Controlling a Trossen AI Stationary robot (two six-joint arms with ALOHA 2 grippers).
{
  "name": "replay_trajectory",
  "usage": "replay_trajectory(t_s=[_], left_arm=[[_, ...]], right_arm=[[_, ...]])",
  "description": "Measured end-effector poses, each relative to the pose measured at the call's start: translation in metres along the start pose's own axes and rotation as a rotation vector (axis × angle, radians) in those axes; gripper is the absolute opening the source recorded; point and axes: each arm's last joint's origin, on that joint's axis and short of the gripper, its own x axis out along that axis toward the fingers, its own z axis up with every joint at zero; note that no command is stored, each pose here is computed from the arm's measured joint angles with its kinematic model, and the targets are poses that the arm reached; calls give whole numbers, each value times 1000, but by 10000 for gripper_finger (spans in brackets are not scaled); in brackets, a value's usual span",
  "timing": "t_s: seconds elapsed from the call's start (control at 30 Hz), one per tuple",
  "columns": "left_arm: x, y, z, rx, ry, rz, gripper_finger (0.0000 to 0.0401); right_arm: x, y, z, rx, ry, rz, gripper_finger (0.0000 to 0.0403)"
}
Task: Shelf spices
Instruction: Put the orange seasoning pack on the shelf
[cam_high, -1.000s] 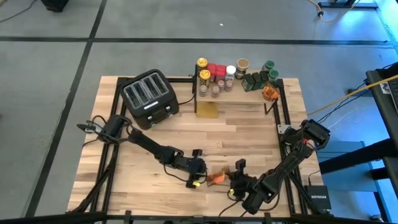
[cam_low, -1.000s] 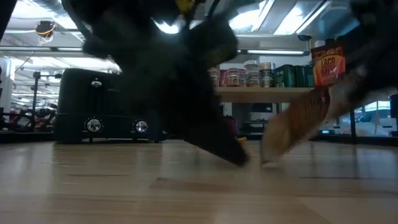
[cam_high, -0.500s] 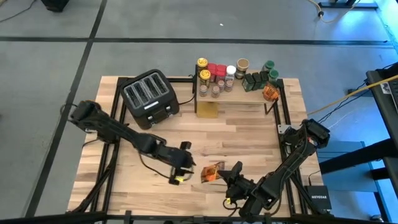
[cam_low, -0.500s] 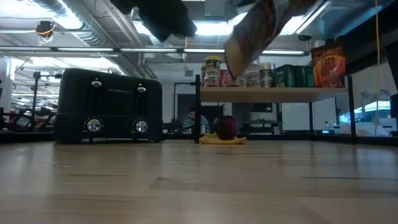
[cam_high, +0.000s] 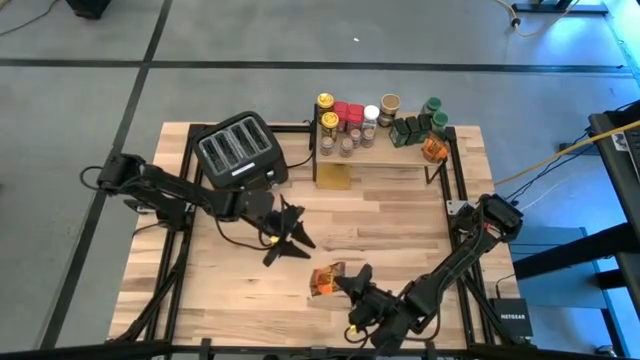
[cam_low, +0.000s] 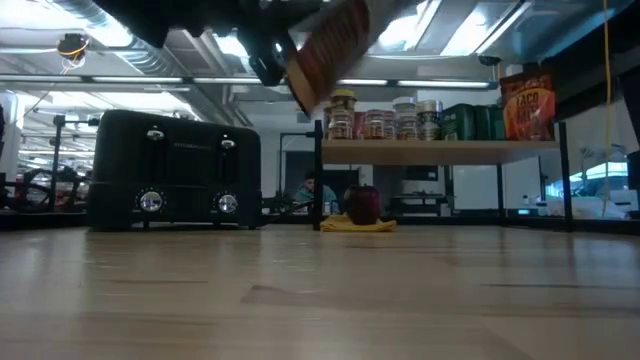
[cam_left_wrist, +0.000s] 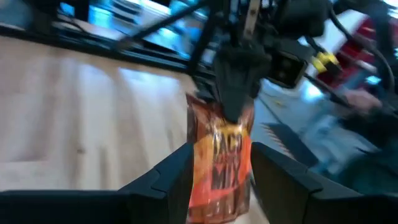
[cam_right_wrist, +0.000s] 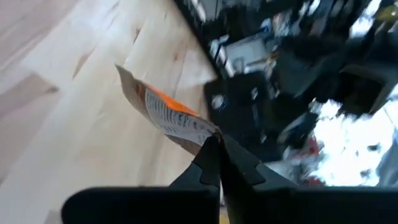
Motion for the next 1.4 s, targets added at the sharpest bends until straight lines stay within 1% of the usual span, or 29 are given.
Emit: replay_trajectory(t_s=[0.07, 0.17, 0.27, 0.37, 0.5, 0.6, 0.73, 0.83, 0.9, 1.07, 1.33, 1.4], left_arm=[[1, 0, -1, -13, 15, -45, 153], [1, -2, -1, -15, 22, -72, 153], [1, -2, -1, -16, 24, -73, 153], [1, -3, -2, -25, 25, -76, 153], [2, -5, -2, -26, 24, -74, 153], [3, -8, -3, -29, 27, -75, 153], [5, -14, -6, -23, 36, -93, 153], [6, -17, -7, -18, 44, -102, 153], [6, -18, -8, -18, 48, -105, 153], [7, -23, -9, -6, 51, -121, 153], [8, -25, -10, 33, 59, -149, 152], [8, -25, -10, 46, 60, -149, 143]], right_arm=[[1, -4, 6, -39, -29, -25, 3], [1, -8, 14, -98, -70, -52, 3], [2, -12, 20, -140, -117, -50, 3], [5, -17, 24, -179, -134, -75, 3], [13, -25, 29, -215, -205, -63, 3], [23, -31, 26, -235, -194, -72, 3], [35, -37, 24, -237, -198, -60, 3], [34, -39, 26, -219, -242, -45, 3], [33, -41, 28, -238, -246, -51, 3], [37, -42, 25, -268, -196, -72, 3], [51, -49, 19, -223, -160, -69, 3], [55, -51, 17, -210, -153, -69, 3]])
